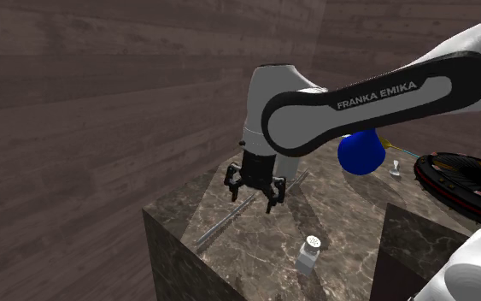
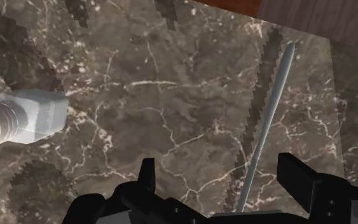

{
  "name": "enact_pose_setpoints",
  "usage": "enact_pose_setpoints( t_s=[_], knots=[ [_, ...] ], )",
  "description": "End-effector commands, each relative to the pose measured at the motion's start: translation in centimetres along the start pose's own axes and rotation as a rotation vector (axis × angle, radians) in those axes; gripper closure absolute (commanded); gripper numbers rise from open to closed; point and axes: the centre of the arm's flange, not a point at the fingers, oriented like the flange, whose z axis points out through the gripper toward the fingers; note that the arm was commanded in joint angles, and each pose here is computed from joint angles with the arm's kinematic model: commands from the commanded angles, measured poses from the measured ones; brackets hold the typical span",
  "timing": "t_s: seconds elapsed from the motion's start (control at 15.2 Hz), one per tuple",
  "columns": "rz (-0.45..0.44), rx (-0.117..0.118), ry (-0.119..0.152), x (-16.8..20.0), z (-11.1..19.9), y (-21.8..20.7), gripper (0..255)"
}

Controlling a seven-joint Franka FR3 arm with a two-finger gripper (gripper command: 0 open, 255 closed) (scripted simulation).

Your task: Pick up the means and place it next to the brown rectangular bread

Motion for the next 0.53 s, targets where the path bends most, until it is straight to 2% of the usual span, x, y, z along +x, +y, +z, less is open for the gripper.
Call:
enact_pose_setpoints(
  t_s=[0.0, 0.26, 0.46],
  knots=[
    [0.093, 0.011, 0.002, 0.1, 1.5, -2.3, 0],
    [0.263, 0.027, 0.01, 0.8, 3.6, -6.8, 0],
    [0.263, 0.027, 0.01, 0.8, 5.2, -6.8, 0]
  ],
)
